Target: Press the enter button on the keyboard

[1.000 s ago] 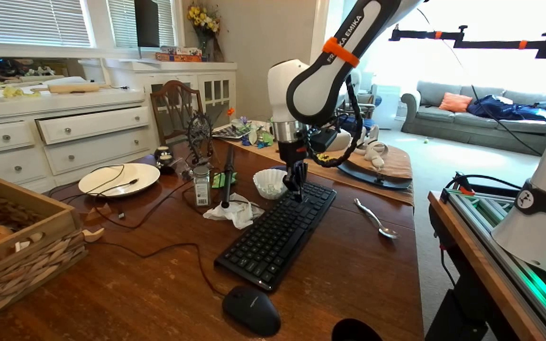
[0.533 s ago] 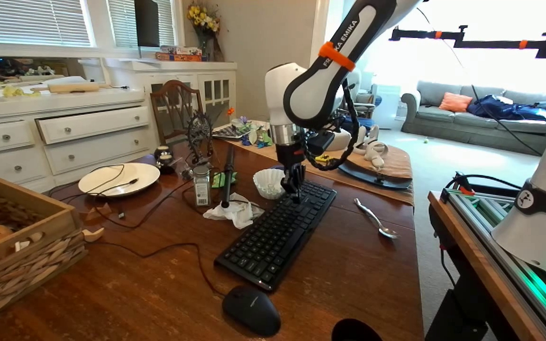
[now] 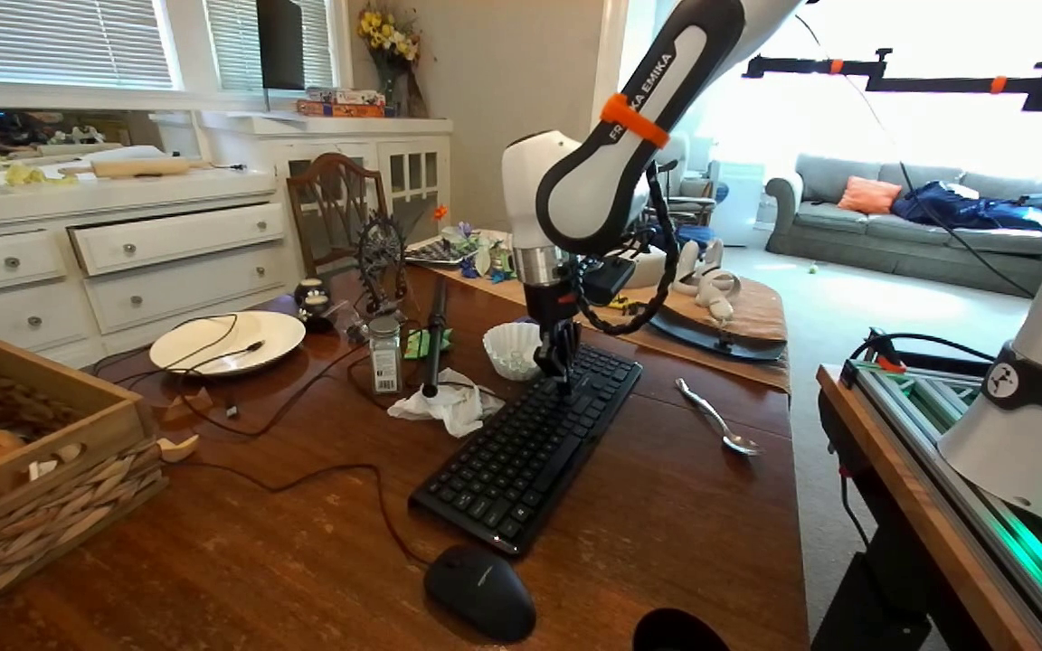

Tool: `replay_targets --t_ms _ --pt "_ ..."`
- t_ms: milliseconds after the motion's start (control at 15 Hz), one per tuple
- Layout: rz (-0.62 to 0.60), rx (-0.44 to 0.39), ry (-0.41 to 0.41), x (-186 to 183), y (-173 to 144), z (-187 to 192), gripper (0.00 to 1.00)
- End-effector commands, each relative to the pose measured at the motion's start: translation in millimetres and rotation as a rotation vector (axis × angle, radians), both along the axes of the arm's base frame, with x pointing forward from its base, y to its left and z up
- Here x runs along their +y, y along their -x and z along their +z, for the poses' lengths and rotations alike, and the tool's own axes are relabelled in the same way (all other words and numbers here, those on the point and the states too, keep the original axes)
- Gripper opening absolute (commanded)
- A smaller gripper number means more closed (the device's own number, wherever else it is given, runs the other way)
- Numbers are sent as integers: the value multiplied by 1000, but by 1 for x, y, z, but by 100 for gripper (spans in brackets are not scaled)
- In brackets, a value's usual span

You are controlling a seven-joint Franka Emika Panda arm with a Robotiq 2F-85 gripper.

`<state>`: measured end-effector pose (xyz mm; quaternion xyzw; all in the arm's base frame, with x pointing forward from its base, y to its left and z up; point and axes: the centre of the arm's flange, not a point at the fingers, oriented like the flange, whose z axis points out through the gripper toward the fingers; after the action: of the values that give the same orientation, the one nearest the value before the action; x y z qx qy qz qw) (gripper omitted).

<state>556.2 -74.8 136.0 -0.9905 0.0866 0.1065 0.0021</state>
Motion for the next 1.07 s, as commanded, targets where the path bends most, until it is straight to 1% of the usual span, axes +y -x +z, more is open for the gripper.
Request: replay_targets --t_ms 0,400,1000 --pt "-8 18 -16 1 -5 -7 0" --pt "-38 27 -2 7 -2 1 0" --pt "-115 75 11 0 -2 1 0"
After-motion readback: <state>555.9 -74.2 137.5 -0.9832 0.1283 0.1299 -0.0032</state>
